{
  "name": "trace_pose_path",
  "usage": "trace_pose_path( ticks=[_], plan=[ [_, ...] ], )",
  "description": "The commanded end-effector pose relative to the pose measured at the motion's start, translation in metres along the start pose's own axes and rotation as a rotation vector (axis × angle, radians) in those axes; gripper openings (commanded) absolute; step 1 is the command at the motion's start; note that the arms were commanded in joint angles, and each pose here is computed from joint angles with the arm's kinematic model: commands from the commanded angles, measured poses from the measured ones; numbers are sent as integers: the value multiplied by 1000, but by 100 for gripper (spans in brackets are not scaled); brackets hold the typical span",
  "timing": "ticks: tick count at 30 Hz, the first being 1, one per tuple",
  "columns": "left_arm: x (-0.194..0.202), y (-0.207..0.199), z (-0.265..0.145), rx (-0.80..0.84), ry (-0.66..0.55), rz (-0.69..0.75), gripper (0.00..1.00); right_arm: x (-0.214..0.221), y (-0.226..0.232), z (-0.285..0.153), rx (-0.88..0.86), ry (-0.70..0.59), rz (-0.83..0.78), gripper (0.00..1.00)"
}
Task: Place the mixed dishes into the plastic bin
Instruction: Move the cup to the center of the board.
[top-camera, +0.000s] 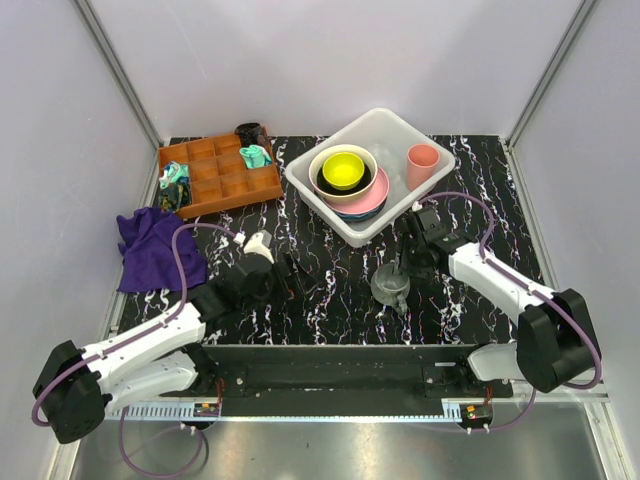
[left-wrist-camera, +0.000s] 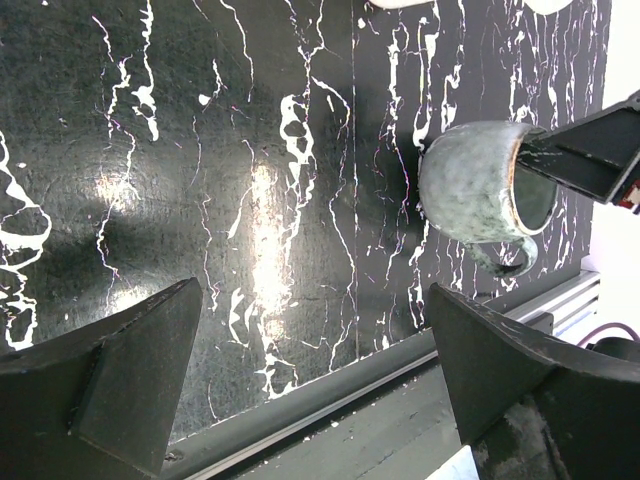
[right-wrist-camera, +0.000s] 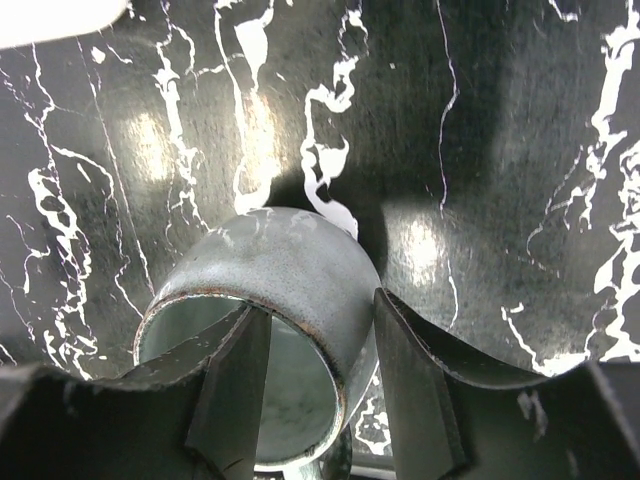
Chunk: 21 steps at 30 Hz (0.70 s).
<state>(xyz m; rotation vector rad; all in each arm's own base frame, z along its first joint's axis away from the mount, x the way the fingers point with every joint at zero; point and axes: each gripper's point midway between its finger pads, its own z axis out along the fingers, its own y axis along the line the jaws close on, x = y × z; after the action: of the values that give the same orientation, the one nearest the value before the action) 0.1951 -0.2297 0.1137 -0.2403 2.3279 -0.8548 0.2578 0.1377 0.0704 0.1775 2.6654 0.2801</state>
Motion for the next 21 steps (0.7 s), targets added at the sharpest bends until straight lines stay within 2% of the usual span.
trace_pose_path(
  ticks=[1, 21],
  plan=[
    [-11, -4, -2, 17, -50, -10, 99, -27, 25, -1, -90, -74, -20, 53],
    [-6, 0, 3, 11, -32, -17, 99, -18, 54, -8, -283, -55, -94, 53]
  ],
)
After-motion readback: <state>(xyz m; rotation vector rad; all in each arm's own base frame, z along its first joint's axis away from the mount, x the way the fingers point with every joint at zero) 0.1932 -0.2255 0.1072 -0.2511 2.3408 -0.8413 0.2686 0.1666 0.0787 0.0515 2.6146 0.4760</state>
